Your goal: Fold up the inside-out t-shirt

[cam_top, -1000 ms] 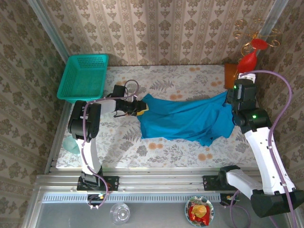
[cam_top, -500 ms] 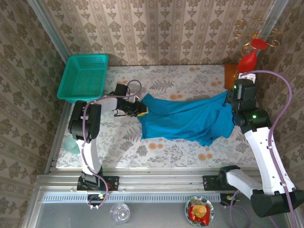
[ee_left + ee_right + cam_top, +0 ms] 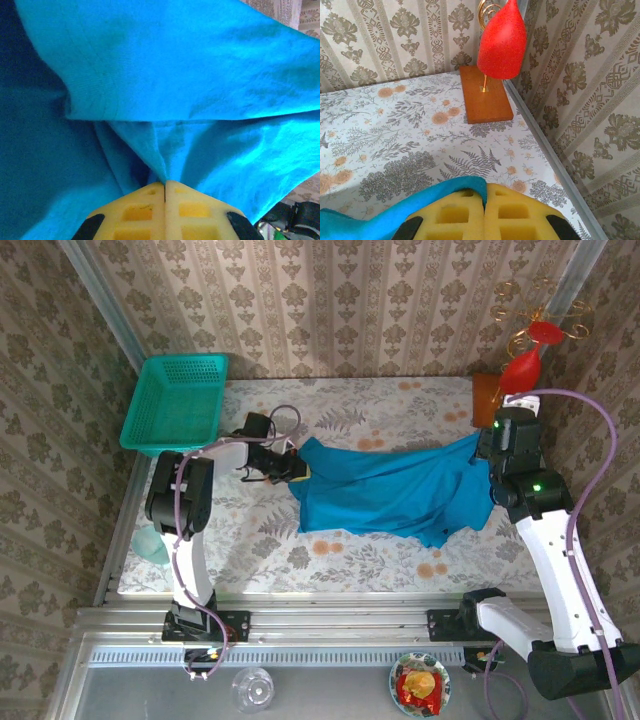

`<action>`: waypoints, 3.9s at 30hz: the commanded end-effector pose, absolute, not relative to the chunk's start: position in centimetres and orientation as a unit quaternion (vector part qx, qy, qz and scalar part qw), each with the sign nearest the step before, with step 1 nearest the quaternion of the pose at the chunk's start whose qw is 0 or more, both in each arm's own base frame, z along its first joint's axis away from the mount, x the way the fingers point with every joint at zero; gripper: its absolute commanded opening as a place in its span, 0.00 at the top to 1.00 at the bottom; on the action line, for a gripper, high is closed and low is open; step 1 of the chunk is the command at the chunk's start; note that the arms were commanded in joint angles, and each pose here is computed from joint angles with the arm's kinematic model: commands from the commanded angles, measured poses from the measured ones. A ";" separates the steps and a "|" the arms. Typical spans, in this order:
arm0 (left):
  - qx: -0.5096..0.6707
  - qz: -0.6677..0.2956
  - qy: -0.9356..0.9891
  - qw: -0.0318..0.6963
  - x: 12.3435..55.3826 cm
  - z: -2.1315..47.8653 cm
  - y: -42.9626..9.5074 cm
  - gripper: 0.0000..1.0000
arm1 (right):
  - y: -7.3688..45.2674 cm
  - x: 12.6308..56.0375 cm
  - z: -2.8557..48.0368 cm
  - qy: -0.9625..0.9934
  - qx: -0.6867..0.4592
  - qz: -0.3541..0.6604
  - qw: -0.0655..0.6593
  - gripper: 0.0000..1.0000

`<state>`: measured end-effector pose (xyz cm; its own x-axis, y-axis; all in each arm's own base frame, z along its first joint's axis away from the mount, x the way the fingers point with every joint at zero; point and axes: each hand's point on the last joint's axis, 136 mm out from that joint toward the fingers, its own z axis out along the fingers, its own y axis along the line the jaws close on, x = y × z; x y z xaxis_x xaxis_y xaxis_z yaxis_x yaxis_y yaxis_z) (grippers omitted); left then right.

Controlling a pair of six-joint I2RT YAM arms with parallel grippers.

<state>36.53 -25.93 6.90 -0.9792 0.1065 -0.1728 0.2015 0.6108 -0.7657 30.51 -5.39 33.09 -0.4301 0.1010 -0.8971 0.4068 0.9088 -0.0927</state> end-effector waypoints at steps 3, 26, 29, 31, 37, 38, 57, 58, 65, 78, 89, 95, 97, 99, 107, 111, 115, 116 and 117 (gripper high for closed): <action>0.131 -0.442 0.863 0.205 38.9 18.5 -24.4 1.00 | -5.4 30.1 34.9 0.821 0.163 -0.136 0.531 1.00; 0.181 -0.512 0.601 0.586 33.2 52.2 -14.2 1.00 | -4.8 23.7 63.0 0.621 0.126 -0.099 0.767 1.00; 0.173 -0.512 0.599 0.591 33.2 52.0 -13.9 1.00 | -4.5 21.7 65.9 0.580 0.130 -0.074 0.801 1.00; 0.177 -0.500 0.594 0.605 32.7 54.0 -13.2 1.00 | -3.8 22.7 65.2 0.590 0.125 -0.048 0.796 1.00; 0.216 -0.425 0.562 0.676 28.9 63.1 -11.5 1.00 | -1.9 28.3 58.6 0.657 0.119 0.007 0.744 1.00; 0.219 -0.419 0.566 0.675 29.0 62.8 -11.5 1.00 | -1.9 28.6 57.9 0.662 0.122 0.009 0.740 1.00; 0.178 -0.447 0.578 0.659 26.7 60.0 -10.4 1.00 | -1.9 20.2 63.8 0.573 0.083 0.003 0.816 1.00; 0.183 -0.444 0.573 0.664 25.9 60.5 -10.4 1.00 | -2.0 19.4 64.0 0.567 0.082 0.002 0.820 1.00; 0.209 -0.406 0.537 0.709 20.1 64.0 -10.9 1.00 | -2.7 14.4 66.0 0.525 0.092 0.000 0.846 1.00; 0.156 -0.460 0.570 0.662 28.6 61.2 -10.3 1.00 | -2.3 23.5 65.7 0.578 0.093 -0.018 0.810 1.00; 0.127 -0.505 0.626 0.581 43.3 53.4 -12.0 1.00 | -0.5 40.0 58.8 0.648 0.102 0.005 0.755 1.00; 0.156 -0.532 0.576 0.601 46.5 59.5 -12.0 1.00 | -0.2 43.1 63.7 0.615 0.100 0.016 0.782 1.00; 0.162 -0.536 0.563 0.608 46.9 61.1 -11.9 1.00 | -0.2 43.2 65.4 0.601 0.097 0.017 0.793 1.00; 0.160 -0.540 0.556 0.611 47.6 61.8 -11.5 1.00 | -0.4 43.1 66.6 0.589 0.096 0.013 0.802 1.00; 0.137 -0.589 0.559 0.568 48.7 59.1 -10.2 1.00 | -0.1 43.1 63.5 0.633 0.078 0.014 0.770 1.00; 0.130 -0.600 0.583 0.533 47.6 54.4 -10.5 1.00 | 0.9 41.9 56.9 0.677 0.069 0.046 0.732 1.00; 0.094 -0.606 0.636 0.469 45.4 44.3 -11.3 1.00 | 1.2 38.3 46.4 0.741 0.086 0.071 0.662 1.00; 0.073 -0.606 0.652 0.450 44.9 41.1 -11.4 1.00 | 1.3 37.5 43.1 0.763 0.093 0.075 0.636 1.00; 0.054 -0.605 0.666 0.434 44.1 38.4 -11.4 1.00 | 1.4 36.6 39.9 0.782 0.098 0.079 0.610 1.00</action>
